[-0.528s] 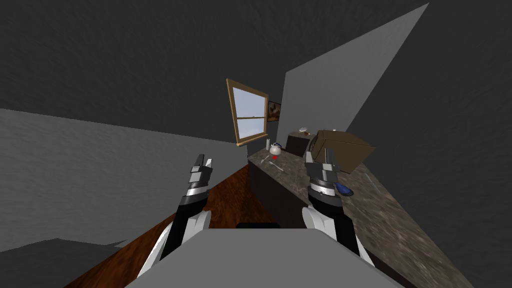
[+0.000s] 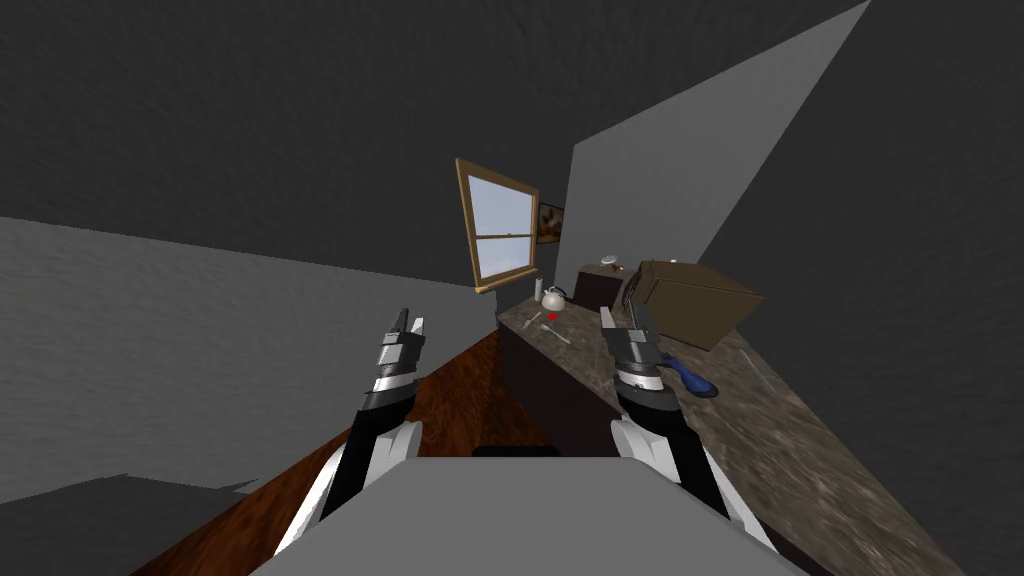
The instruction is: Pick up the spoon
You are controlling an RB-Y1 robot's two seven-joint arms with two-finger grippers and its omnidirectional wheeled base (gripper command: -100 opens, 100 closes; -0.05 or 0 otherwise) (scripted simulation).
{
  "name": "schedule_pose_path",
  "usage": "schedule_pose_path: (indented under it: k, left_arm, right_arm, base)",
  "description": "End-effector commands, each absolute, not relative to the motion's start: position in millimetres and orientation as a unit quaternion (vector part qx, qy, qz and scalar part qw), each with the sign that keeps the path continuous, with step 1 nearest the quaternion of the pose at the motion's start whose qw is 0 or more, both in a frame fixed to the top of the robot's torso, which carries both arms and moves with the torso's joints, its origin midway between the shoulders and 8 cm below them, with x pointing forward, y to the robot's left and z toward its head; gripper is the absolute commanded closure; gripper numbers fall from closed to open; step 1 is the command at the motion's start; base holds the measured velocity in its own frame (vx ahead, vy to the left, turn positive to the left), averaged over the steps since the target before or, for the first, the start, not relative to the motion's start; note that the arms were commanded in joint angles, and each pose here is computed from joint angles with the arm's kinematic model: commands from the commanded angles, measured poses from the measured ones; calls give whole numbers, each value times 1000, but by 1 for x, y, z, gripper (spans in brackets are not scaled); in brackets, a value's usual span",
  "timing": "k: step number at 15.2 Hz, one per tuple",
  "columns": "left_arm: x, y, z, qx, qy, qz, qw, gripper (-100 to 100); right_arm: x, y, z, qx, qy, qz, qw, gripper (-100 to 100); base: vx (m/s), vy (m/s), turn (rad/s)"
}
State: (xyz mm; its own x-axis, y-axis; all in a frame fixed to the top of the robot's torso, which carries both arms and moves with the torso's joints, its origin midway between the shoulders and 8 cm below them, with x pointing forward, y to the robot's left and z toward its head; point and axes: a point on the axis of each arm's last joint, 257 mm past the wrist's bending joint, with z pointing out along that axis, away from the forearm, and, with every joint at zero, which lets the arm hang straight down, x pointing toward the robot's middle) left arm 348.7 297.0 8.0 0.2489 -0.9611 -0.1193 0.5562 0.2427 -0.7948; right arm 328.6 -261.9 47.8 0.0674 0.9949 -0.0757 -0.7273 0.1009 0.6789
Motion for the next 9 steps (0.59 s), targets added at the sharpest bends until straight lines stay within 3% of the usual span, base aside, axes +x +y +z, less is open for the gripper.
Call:
schedule_pose_path:
  k: [1,9]
  left_arm:
    - [349,297,8,-321,316,-525,722,0]
    - [349,297,8,-321,316,-525,722,0]
  right_arm:
    - [335,-254,36,229,306,619,686,-100]
    - [349,-237,2,184,393,596,676,-100]
  base:
    - [34,42,34]
    - [43,48,30]
